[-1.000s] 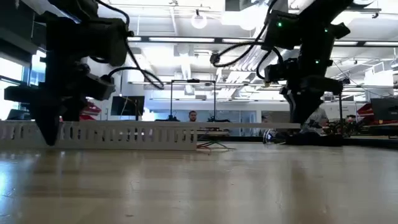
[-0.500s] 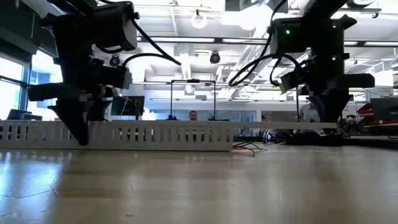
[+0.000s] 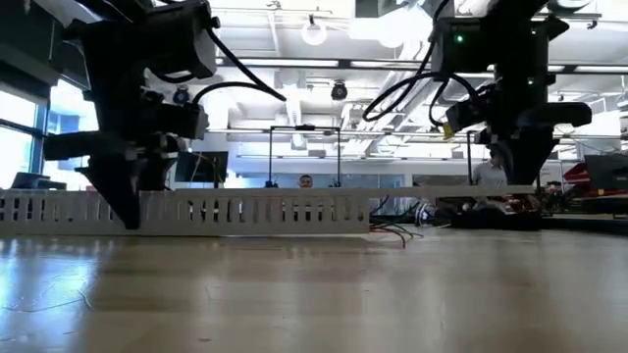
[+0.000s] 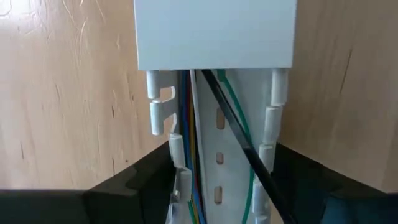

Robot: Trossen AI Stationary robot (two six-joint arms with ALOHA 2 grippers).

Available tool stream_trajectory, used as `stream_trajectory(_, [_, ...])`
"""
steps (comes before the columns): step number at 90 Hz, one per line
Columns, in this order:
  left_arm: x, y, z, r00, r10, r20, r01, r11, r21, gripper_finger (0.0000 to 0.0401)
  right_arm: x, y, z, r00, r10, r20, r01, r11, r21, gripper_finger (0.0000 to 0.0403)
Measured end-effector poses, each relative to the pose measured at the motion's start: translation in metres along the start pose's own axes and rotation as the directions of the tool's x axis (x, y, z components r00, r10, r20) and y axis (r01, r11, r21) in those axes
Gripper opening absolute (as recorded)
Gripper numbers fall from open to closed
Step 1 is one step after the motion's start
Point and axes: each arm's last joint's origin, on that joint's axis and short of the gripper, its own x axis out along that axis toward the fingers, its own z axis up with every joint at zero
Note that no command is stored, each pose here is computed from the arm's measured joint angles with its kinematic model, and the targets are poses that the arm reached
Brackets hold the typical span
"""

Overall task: Ziptie cables
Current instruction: Close the white cable duct

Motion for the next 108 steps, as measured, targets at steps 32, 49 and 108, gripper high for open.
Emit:
stream_trajectory(32, [-0.016, 0.008, 0.008, 0.998, 0.035, -0.054, -0.035, 0.999, 0.01, 0.0251, -0.001, 0.0, 0.0, 1.0, -0.012, -0.002, 0.012, 1.0, 0.019, 0.0])
stream_trajectory(49, [-0.016, 0.006, 0.013, 1.0, -0.011, 0.006, 0.011, 1.0, 0.015, 0.0274, -0.001, 0.001, 0.004, 0.999, 0.007, 0.04, -0.008, 1.0, 0.02, 0.0])
stream_trajectory(108, [-0.014, 0.007, 0.008, 0.999, 0.013, -0.047, -0.013, 1.0, 0.004, 0.0203, -0.001, 0.001, 0.011, 0.994, 0.023, 0.107, -0.021, 1.0, -0.02, 0.0])
